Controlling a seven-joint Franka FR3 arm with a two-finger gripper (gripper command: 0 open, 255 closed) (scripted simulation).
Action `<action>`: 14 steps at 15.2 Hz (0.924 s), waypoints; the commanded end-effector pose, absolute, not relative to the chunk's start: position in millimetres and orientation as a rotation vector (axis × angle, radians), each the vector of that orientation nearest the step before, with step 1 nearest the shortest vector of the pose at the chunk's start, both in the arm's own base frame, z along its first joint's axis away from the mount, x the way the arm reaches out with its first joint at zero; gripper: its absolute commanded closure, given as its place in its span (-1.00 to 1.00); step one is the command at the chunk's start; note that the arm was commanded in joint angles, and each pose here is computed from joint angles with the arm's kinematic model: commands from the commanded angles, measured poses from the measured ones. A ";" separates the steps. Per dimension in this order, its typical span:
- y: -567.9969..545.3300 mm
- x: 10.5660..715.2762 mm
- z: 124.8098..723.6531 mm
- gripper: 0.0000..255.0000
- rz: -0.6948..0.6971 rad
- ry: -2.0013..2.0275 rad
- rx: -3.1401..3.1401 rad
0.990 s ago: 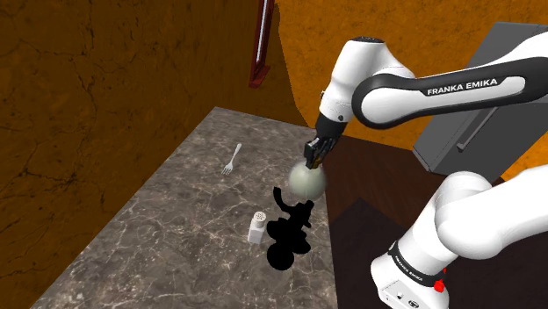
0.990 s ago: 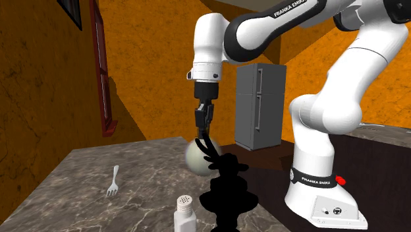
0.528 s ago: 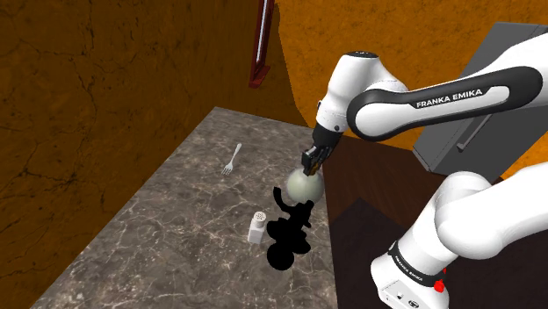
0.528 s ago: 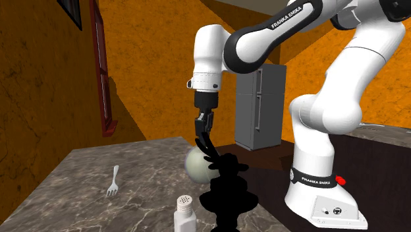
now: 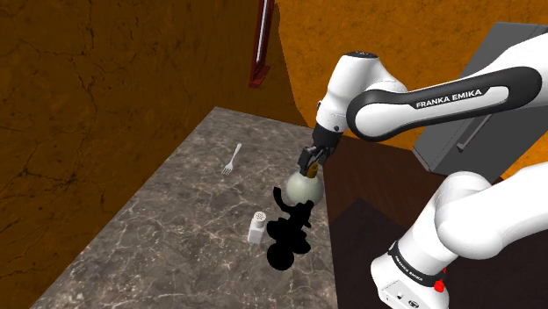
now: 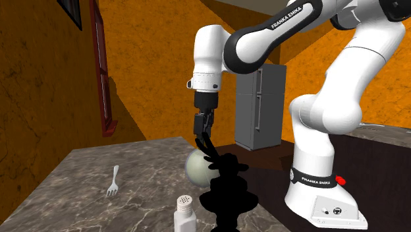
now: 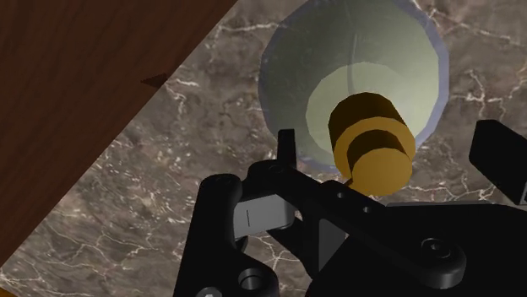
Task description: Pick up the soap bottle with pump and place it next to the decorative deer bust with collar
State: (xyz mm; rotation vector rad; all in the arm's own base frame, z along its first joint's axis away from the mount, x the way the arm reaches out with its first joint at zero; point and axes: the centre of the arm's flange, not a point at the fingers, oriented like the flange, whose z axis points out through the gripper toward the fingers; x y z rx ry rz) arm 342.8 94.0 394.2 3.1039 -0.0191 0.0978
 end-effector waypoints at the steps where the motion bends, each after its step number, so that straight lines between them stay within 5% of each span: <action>1: 94.0 342.8 394.2 -1.00 0.098 -0.019 3.104; 6: 95.8 339.6 444.0 -1.00 0.098 -0.019 3.104; 14: 95.8 339.6 444.0 -1.00 0.098 -0.019 3.104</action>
